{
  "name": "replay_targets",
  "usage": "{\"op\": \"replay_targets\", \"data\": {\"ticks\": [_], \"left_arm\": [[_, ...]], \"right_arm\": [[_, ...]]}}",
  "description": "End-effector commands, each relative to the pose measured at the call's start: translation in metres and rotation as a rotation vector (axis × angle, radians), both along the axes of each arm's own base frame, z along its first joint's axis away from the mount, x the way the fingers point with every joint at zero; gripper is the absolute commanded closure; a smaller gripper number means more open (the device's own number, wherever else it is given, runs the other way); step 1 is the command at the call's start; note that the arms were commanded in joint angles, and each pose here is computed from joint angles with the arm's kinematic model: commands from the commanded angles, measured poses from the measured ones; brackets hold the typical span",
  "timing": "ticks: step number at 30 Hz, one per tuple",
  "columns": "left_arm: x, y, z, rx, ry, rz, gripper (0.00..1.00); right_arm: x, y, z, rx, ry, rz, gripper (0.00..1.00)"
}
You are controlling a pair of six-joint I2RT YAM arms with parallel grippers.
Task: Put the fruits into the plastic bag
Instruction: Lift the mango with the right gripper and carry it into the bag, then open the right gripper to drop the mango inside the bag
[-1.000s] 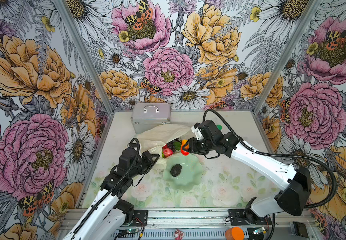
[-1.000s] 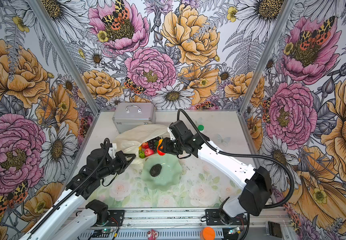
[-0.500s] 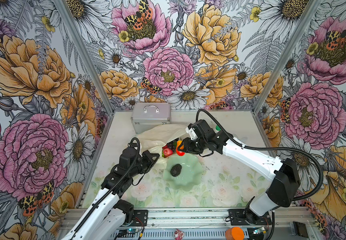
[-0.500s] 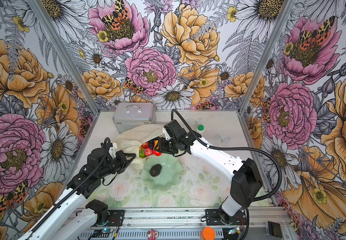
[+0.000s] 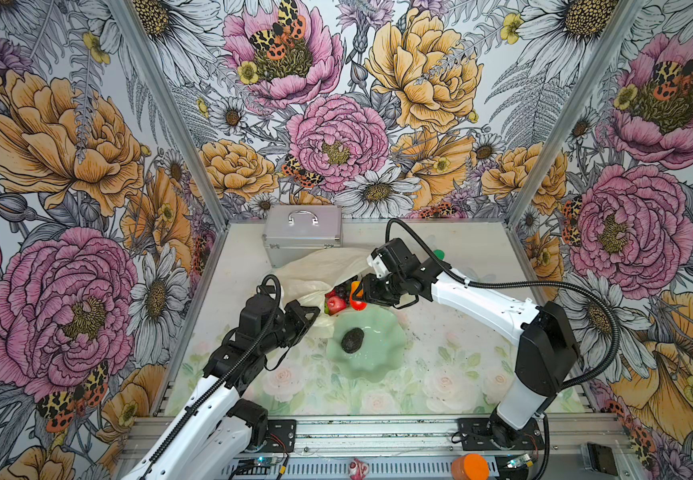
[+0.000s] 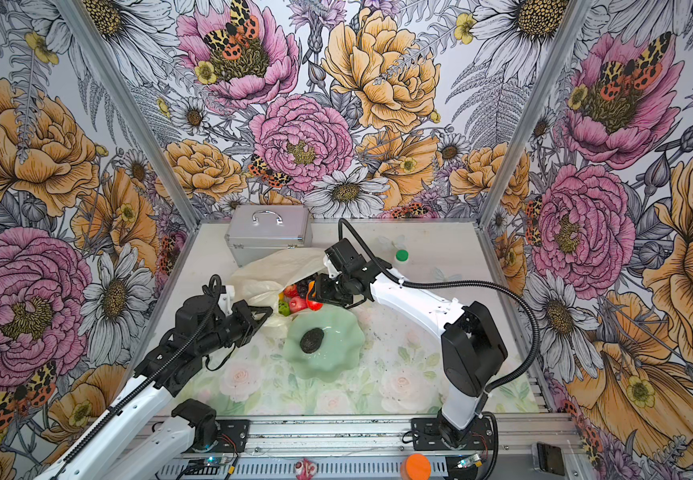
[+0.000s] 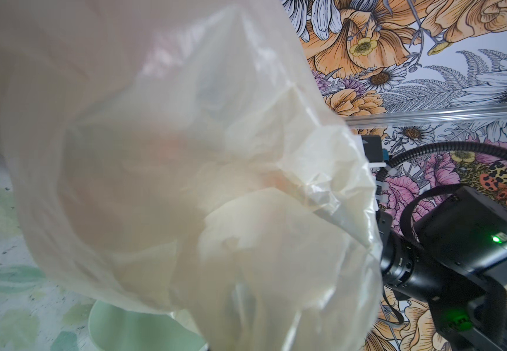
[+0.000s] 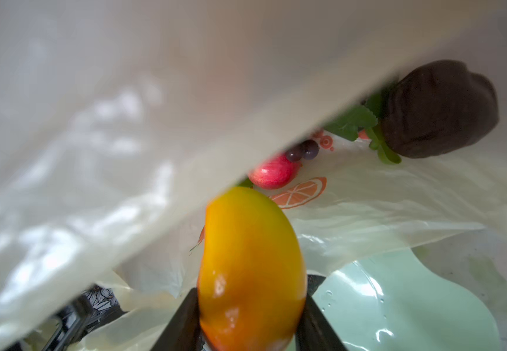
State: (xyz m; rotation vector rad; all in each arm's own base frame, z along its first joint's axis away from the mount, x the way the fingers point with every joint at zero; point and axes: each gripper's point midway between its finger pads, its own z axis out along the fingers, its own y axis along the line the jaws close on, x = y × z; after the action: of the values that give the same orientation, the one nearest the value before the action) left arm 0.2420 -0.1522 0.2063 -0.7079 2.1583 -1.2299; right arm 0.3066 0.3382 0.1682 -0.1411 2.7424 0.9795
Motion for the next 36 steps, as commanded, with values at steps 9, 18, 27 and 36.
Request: {"op": "replay_targets", "data": {"ticks": [9,18,27,36], "left_arm": [[0.000,-0.002,0.010,-0.006,-0.038,-0.023,1.00],[0.002,-0.003,0.011,-0.005,-0.034,-0.024,1.00],[0.001,-0.003,0.011,-0.006,-0.034,-0.026,1.00],[0.003,-0.003,0.008,-0.003,-0.026,-0.029,1.00]], "right_arm": [[0.033,0.002,-0.006,0.020,-0.020,-0.002,0.58],[0.074,-0.007,-0.024,-0.004,-0.002,-0.103,0.55],[0.115,-0.033,-0.041,-0.078,-0.024,-0.248,0.48],[0.130,-0.033,-0.039,-0.068,-0.033,-0.275,0.32]]}}
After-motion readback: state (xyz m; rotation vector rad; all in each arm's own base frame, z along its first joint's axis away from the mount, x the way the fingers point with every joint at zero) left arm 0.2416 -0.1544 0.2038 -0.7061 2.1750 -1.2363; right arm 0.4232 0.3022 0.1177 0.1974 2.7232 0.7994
